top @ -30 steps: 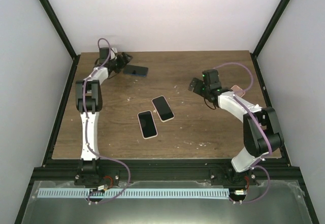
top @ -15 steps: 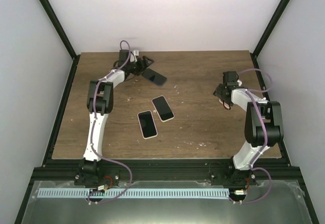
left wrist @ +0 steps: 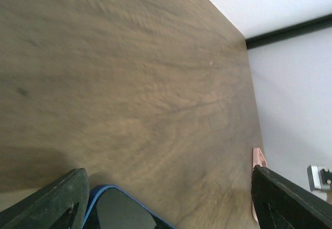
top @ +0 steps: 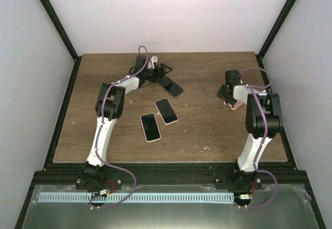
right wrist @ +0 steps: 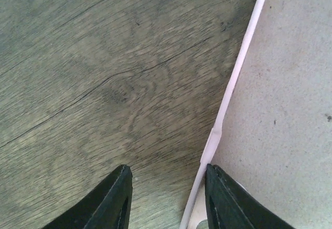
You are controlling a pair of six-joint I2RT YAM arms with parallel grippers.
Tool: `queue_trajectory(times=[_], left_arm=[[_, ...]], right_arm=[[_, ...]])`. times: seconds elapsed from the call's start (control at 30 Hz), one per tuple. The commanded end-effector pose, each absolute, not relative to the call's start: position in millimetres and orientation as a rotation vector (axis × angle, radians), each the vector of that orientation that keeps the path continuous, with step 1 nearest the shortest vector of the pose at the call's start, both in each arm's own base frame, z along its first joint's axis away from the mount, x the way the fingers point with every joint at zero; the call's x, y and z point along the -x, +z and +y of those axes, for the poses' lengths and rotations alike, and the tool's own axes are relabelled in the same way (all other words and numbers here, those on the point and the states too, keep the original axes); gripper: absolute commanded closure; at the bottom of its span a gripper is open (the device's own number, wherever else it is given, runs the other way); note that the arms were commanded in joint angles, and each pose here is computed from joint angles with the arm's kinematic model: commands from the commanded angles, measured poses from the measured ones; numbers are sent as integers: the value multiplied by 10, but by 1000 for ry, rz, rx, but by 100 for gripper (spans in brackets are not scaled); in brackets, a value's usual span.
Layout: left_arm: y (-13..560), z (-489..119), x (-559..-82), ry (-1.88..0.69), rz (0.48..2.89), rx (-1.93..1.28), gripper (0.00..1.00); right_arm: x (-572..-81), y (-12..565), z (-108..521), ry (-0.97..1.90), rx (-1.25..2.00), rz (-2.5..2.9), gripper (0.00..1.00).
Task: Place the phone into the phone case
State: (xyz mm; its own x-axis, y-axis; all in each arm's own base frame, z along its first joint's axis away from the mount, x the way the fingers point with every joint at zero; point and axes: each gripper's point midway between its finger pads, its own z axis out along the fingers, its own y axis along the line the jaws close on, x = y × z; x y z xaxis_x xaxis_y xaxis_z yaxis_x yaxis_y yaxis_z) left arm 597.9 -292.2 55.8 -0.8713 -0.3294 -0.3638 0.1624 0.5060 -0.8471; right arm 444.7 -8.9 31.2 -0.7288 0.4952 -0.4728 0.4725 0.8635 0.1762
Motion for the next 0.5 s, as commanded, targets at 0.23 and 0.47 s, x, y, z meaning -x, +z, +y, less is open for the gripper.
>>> queue_trajectory(times=[0.23,0.47], left_arm=[[156,-3467,-5120,-1435,2481,105,14],[248,-3762,-4720,-1463,2514,-21,15]], right_arm=[[-4306,301,-51,111,-703,2556,69],[-4077,336,-41,125,-731,2556,69]])
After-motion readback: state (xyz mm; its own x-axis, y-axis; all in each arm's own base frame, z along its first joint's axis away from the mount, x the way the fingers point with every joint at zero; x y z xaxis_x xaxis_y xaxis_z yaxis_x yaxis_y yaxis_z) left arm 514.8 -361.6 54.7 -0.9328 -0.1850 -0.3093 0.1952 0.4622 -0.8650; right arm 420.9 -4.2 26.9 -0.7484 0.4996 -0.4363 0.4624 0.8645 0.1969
